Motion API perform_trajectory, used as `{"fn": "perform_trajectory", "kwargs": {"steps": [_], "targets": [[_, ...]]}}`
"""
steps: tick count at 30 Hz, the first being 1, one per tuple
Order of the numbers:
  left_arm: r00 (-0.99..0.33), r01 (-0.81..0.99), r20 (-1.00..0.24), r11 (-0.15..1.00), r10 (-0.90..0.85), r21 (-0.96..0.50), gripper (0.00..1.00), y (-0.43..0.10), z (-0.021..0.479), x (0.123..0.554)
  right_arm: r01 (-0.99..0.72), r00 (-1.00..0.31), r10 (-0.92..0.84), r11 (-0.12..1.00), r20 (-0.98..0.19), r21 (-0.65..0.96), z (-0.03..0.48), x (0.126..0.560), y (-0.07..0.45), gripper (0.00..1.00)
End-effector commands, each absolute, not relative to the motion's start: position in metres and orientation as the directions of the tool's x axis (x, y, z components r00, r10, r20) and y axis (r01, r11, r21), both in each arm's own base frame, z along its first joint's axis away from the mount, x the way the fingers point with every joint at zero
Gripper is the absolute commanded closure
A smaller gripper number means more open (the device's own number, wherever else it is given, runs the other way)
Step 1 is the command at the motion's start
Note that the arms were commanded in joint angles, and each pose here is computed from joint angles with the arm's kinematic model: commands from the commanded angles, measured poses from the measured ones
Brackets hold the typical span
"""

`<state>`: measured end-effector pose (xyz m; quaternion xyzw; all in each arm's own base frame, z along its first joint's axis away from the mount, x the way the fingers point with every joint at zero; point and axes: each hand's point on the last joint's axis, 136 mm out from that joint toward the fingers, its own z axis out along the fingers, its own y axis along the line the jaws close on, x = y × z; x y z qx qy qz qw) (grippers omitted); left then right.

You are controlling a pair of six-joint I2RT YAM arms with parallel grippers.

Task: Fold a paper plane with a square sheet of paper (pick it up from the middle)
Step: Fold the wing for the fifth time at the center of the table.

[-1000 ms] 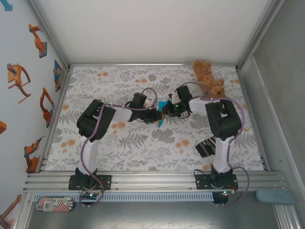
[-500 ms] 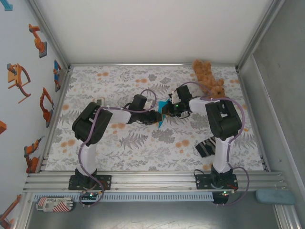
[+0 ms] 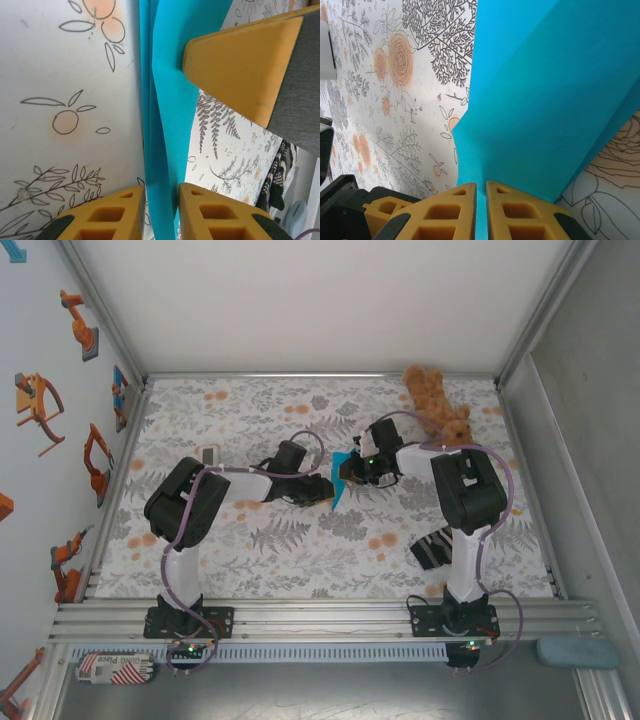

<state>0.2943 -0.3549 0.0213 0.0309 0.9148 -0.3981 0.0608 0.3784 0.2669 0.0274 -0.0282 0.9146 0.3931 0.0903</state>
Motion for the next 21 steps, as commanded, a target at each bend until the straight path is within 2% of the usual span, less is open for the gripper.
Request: {"fn": "perform_trajectory", "kwargs": {"steps": [1,21], "targets": [[-0.998,0.049,-0.057,0.716,0.013,-0.696,0.80,-0.353,0.007,0.279,-0.142,-0.981,0.005,0.672,-0.196,0.726,0.041,0.379,0.273,0.87],[-0.999,0.013,0.021,0.821,0.031,-0.571,0.89,-0.332,-0.041,0.259,-0.198,-0.971,-0.019,0.626,-0.240,0.754,0.062,0.377,0.282,0.84]]}}
